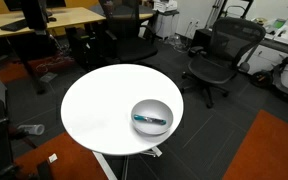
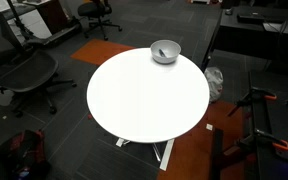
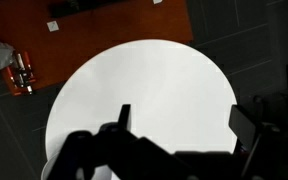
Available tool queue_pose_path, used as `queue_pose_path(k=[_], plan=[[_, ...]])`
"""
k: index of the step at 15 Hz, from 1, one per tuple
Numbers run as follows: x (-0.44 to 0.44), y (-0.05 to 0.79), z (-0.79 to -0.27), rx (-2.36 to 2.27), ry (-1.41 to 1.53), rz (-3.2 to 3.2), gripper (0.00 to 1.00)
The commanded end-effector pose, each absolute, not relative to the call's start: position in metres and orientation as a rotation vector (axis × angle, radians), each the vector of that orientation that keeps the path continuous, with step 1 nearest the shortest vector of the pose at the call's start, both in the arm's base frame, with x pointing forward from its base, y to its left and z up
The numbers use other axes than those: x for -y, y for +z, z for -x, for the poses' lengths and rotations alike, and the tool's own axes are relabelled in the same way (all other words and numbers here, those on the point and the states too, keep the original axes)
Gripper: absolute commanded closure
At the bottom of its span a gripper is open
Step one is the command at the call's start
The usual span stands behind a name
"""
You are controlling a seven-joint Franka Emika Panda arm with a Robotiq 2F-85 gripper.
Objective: Remove the marker from the mug cup and place it on the table
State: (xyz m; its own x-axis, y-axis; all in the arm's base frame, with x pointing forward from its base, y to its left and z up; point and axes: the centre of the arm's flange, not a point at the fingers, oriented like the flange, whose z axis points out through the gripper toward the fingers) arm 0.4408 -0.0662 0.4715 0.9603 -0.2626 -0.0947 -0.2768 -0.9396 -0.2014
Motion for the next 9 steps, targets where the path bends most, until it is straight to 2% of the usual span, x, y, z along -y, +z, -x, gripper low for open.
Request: queue_pose_path(k=[1, 9], plan=[[0.0662, 0.4715, -0.4409, -0.404, 0.097, 2.898, 0.0], [0.0669, 0.4699, -0.4471, -0.42, 0.075, 2.897, 0.0]])
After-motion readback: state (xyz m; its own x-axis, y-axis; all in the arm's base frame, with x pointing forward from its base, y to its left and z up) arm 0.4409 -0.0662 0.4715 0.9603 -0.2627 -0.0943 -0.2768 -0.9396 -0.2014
